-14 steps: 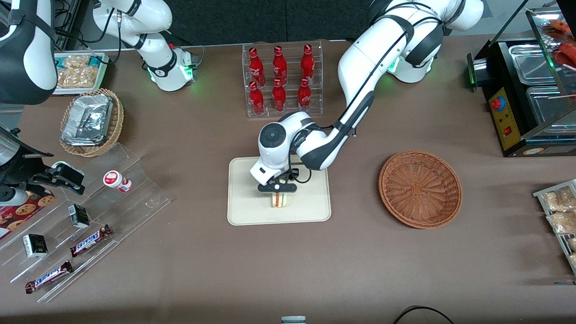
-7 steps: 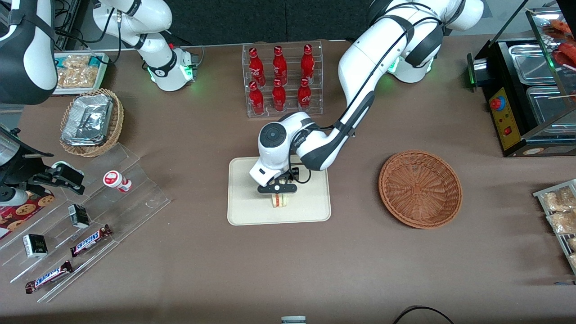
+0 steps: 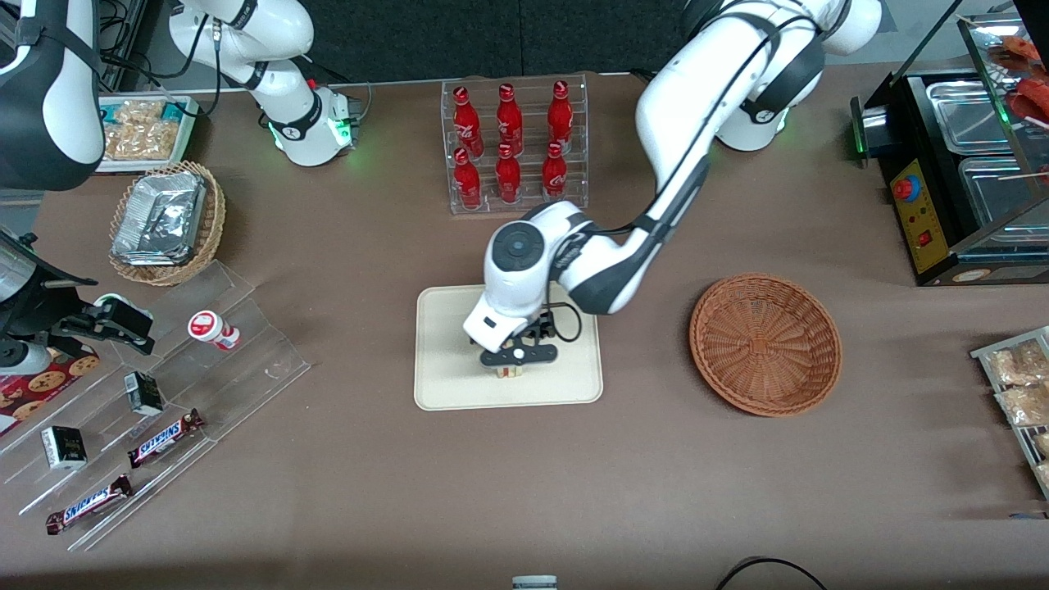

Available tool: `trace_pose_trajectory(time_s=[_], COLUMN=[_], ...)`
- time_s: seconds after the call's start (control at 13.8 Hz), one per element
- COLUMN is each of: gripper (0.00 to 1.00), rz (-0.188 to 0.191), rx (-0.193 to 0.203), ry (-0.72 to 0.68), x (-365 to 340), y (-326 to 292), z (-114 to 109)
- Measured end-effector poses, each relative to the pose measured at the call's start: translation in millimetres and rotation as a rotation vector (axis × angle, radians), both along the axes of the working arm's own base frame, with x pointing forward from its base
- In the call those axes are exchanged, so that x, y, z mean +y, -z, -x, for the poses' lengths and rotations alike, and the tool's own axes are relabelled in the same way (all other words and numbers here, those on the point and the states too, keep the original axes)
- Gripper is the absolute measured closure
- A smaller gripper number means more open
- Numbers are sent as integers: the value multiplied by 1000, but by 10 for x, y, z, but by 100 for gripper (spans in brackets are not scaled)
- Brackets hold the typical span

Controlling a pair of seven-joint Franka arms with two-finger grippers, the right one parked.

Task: Place sandwich from basket to tray

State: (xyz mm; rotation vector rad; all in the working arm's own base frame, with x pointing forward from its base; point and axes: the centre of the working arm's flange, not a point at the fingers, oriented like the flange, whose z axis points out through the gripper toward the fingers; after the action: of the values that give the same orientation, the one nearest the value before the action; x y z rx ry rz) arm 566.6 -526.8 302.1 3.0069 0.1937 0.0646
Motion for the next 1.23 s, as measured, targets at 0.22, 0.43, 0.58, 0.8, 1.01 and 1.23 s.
trace_pose_trajectory(time_s=[0.22, 0.43, 0.58, 0.8, 1.01, 1.23], gripper=[0, 0, 0, 0, 0, 0], rz=[31, -1, -32, -56, -78, -110], rx=[11, 30, 45, 62, 67, 53], ry=[14, 35, 40, 59, 79, 101], x=[451, 1145, 1672, 2505, 3261, 3920], y=[-510, -731, -794, -901, -1020, -1242], z=[-205, -256, -239, -188, -52, 184])
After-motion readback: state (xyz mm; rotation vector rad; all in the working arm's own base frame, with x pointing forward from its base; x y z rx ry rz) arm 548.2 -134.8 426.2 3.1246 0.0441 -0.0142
